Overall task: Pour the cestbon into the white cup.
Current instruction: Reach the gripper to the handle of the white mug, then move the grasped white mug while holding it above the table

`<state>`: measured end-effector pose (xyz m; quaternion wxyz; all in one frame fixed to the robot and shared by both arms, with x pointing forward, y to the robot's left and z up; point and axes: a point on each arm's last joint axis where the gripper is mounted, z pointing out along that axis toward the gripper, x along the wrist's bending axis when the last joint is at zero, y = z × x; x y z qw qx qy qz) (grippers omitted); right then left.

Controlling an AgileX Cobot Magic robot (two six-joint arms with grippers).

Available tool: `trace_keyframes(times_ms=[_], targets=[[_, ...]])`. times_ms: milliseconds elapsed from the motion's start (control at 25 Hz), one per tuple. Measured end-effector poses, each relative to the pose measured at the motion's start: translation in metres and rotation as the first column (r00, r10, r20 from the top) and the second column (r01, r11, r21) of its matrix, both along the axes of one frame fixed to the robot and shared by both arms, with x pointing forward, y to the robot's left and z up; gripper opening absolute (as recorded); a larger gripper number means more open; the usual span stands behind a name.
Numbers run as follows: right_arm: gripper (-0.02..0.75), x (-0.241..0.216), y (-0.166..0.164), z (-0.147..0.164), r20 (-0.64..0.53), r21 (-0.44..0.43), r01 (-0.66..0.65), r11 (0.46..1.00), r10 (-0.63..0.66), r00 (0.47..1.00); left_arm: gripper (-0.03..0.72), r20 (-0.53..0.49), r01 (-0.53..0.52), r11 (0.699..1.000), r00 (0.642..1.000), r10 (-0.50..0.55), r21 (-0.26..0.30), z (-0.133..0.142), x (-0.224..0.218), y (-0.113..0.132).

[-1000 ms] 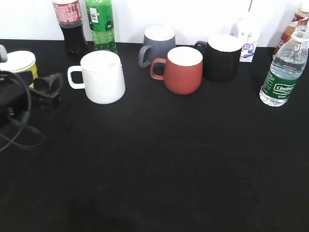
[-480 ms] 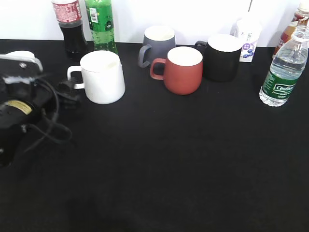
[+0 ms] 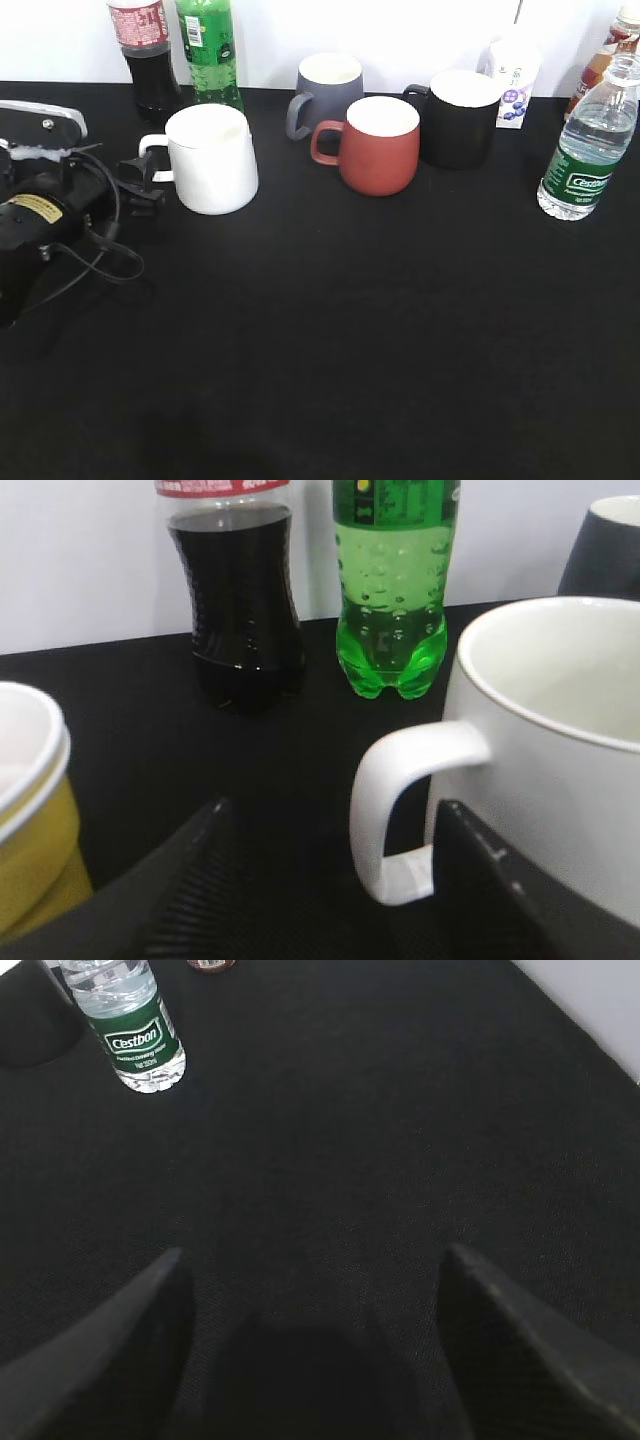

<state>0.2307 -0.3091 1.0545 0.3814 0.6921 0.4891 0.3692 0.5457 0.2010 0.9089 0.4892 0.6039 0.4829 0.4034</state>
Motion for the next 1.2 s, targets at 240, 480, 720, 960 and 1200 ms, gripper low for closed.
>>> trace_keyframes(times_ms=[240, 480, 720, 960, 1200], targets=[[0.575, 0.000, 0.000, 0.000, 0.000, 0.000, 0.000, 1.000, 0.000, 1.000, 0.465, 0.014, -0.013, 1.000, 1.000, 0.013, 0.008, -0.019, 0.013, 0.000], [0.575, 0.000, 0.000, 0.000, 0.000, 0.000, 0.000, 1.000, 0.000, 1.000, 0.458, 0.071, 0.015, 1.000, 0.997, -0.015, 0.003, -0.015, 0.026, -0.007], [0.575, 0.000, 0.000, 0.000, 0.000, 0.000, 0.000, 1.000, 0.000, 1.000, 0.435, 0.103, 0.040, 0.999, 0.994, -0.043, 0.028, -0.027, 0.045, 0.003], [0.575, 0.000, 0.000, 0.000, 0.000, 0.000, 0.000, 1.000, 0.000, 1.000, 0.062, 0.162, 0.141, 0.989, 0.976, -0.147, 0.046, -0.032, 0.069, -0.009], [0.575, 0.000, 0.000, 0.000, 0.000, 0.000, 0.000, 1.000, 0.000, 1.000, 0.055, 0.172, 0.167, 0.985, 0.970, -0.173, 0.049, -0.026, 0.055, -0.007]])
